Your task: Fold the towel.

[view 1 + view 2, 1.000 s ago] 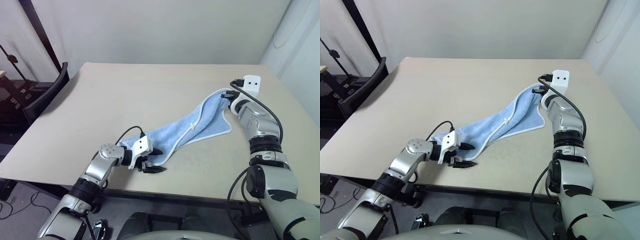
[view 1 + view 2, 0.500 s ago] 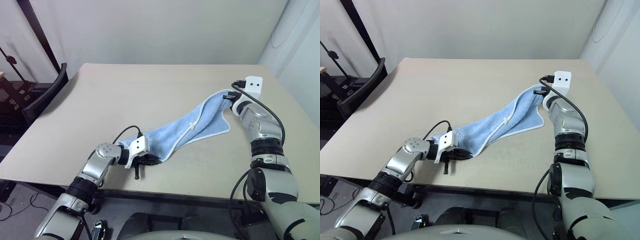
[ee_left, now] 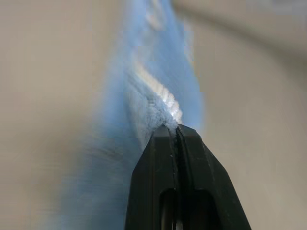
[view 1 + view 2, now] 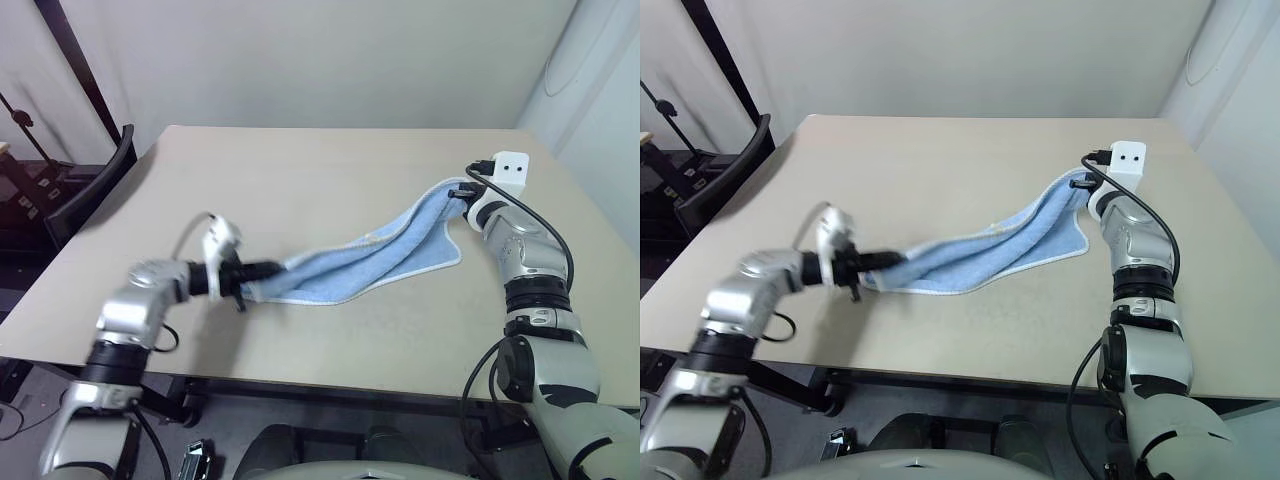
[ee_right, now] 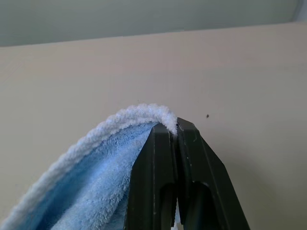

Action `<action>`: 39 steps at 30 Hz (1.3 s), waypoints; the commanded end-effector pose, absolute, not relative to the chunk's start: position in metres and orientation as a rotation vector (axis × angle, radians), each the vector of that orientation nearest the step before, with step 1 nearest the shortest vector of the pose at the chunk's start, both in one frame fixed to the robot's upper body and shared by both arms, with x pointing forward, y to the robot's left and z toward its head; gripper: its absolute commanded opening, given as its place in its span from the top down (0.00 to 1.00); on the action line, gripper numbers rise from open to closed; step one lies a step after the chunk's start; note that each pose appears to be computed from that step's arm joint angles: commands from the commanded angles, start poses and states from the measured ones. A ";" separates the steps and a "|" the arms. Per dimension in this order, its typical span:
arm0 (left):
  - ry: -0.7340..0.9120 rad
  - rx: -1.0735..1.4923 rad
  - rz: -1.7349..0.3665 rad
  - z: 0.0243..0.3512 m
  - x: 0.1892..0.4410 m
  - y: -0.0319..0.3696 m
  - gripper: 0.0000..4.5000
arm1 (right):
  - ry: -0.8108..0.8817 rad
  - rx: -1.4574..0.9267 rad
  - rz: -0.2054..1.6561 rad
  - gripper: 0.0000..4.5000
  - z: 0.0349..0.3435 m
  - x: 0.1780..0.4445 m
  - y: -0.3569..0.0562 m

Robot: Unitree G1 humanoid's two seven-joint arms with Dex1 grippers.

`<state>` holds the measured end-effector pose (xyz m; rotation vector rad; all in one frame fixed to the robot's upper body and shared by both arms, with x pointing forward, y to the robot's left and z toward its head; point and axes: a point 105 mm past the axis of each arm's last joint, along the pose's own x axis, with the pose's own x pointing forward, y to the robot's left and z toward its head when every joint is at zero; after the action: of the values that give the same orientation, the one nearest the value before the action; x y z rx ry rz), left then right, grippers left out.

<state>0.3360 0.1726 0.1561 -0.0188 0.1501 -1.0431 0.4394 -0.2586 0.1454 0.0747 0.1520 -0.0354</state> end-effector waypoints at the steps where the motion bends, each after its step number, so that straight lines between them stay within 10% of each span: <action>1: 0.007 -0.092 -0.904 0.203 0.352 0.211 0.99 | 0.054 0.046 -0.019 1.00 0.180 0.446 -0.260; 9: -0.108 -0.228 -0.418 0.239 0.428 0.278 0.99 | -0.053 0.020 0.048 1.00 0.216 0.470 -0.232; 18: -0.153 -0.103 -0.351 0.264 0.447 0.271 0.99 | -0.198 0.027 0.130 1.00 0.275 0.477 -0.223; 28: 0.108 0.080 -0.729 0.186 0.402 0.268 0.99 | -0.123 0.115 0.228 1.00 0.219 0.451 -0.251; 39: 0.296 0.089 -0.987 0.136 0.297 0.246 0.99 | 0.139 0.168 0.499 1.00 0.154 0.321 -0.265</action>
<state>0.2994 0.2458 0.1149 0.0638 0.3501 -0.9844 0.3268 -0.2704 0.1292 0.1812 0.2052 0.4441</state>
